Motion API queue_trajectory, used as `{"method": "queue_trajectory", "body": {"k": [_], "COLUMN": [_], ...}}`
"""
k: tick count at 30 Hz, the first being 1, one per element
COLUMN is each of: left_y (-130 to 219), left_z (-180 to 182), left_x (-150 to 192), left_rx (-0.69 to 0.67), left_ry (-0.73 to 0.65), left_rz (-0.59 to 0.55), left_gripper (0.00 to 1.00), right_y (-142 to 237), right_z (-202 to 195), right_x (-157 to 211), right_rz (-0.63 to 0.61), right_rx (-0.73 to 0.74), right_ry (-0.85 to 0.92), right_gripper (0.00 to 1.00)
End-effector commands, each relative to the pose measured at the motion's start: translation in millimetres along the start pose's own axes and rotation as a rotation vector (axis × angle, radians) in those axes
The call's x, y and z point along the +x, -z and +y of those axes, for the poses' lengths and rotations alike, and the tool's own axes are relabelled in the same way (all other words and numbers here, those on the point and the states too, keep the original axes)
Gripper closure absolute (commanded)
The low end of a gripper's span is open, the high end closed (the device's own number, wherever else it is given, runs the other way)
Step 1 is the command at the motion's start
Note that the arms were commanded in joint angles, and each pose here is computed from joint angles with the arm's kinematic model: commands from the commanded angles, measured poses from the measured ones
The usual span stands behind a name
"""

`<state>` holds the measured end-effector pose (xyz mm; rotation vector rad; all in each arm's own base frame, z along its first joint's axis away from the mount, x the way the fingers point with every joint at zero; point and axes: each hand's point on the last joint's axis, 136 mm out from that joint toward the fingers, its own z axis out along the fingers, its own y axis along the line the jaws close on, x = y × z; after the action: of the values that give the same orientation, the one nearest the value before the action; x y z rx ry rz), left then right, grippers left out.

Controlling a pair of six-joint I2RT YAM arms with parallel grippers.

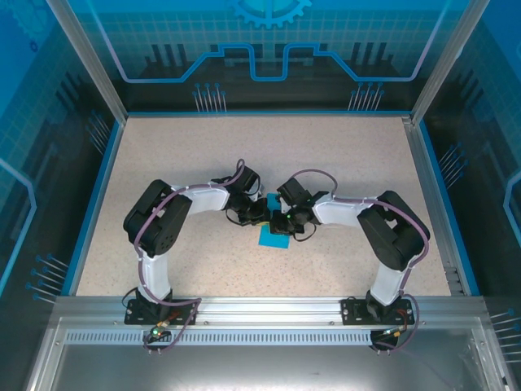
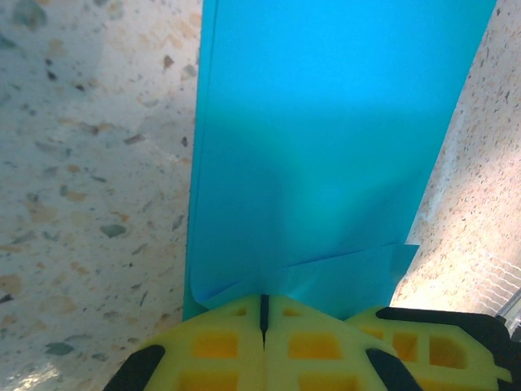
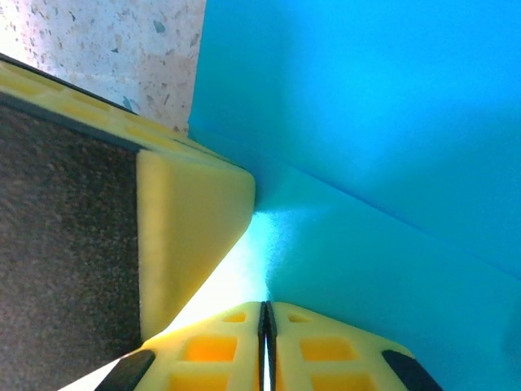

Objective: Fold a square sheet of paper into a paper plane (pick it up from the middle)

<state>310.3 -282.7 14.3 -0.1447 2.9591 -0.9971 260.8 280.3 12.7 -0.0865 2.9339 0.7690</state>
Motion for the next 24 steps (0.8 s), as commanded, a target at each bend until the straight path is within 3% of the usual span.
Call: {"method": "queue_trajectory", "body": {"k": [1,17,20,24], "left_y": [-9,-11,-11,-13], "left_z": [29,45,43,33], "left_x": [7,9,9,9], "left_rx": [-0.117,-0.177,-0.169,-0.122], "left_ry": [0.046,0.074,0.068,0.067], "left_rz": [0.022,0.017,0.017,0.031], "left_gripper": [0.94,0.95,0.95,0.95], "right_y": [-2,21,28,44], "right_z": [-23,-72,-75,-51], "right_x": [22,100,100,70], "right_rz": [0.066,0.198,0.183,0.059], "right_rx": [0.056,0.142,0.158,0.094], "right_ry": [-0.043,-0.072,-0.061,0.012], "right_gripper": [0.88,0.88,0.89,0.88]}}
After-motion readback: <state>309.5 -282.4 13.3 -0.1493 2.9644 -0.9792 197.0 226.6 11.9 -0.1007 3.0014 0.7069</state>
